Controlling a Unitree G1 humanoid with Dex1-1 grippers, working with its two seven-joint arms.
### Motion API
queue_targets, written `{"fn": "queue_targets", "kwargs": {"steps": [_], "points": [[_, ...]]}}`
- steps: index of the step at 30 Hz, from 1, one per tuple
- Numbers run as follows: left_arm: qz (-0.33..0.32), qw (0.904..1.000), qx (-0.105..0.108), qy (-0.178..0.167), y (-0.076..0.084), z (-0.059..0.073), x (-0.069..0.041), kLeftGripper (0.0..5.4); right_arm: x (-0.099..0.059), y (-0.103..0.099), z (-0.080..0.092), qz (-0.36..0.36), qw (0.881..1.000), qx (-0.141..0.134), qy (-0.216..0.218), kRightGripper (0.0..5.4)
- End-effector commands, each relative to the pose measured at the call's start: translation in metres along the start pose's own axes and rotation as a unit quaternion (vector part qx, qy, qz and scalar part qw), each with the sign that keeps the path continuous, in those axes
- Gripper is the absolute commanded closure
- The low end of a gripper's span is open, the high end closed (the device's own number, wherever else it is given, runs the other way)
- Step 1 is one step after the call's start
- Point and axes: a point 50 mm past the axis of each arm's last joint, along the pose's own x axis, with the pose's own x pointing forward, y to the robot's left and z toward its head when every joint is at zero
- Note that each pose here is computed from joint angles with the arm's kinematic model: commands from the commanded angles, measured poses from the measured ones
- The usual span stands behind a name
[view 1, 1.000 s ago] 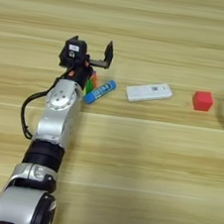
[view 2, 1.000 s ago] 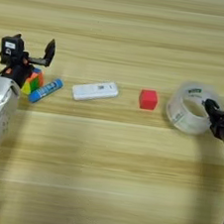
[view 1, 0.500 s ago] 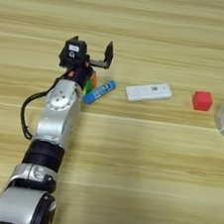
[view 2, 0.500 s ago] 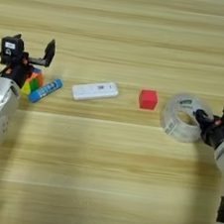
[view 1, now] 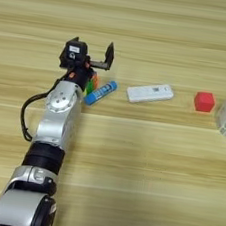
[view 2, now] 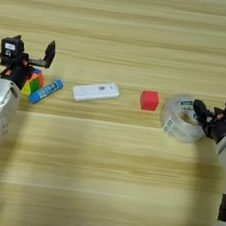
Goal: Move the objects on the table
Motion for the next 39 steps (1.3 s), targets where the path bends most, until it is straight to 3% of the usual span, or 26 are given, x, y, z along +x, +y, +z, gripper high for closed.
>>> {"fn": "queue_targets", "kwargs": {"steps": [1,6,15,21,39], "points": [[-0.002,1.0,0.004,0.005,-0.001,0.0,-0.001,0.0,0.0,0.003,0.002,0.006,1.0,0.001,-0.007,1.58],[-0.001,1.0,0.004,0.005,0.0,0.0,-0.001,0.0,-0.001,0.005,0.004,0.007,1.0,-0.002,-0.016,1.02],[0.004,0.9999,0.009,0.01,0.003,-0.002,-0.001,0.0,-0.004,0.017,0.017,0.031,0.997,-0.008,-0.07,0.02],[0.013,0.9996,0.019,0.018,0.008,-0.005,-0.001,0.0,-0.006,0.026,0.021,0.046,0.994,-0.023,-0.097,0.02],[0.018,0.9982,0.04,0.042,0.019,-0.015,-0.007,0.0,-0.005,0.036,0.023,0.049,0.991,-0.026,-0.124,0.02]]}}
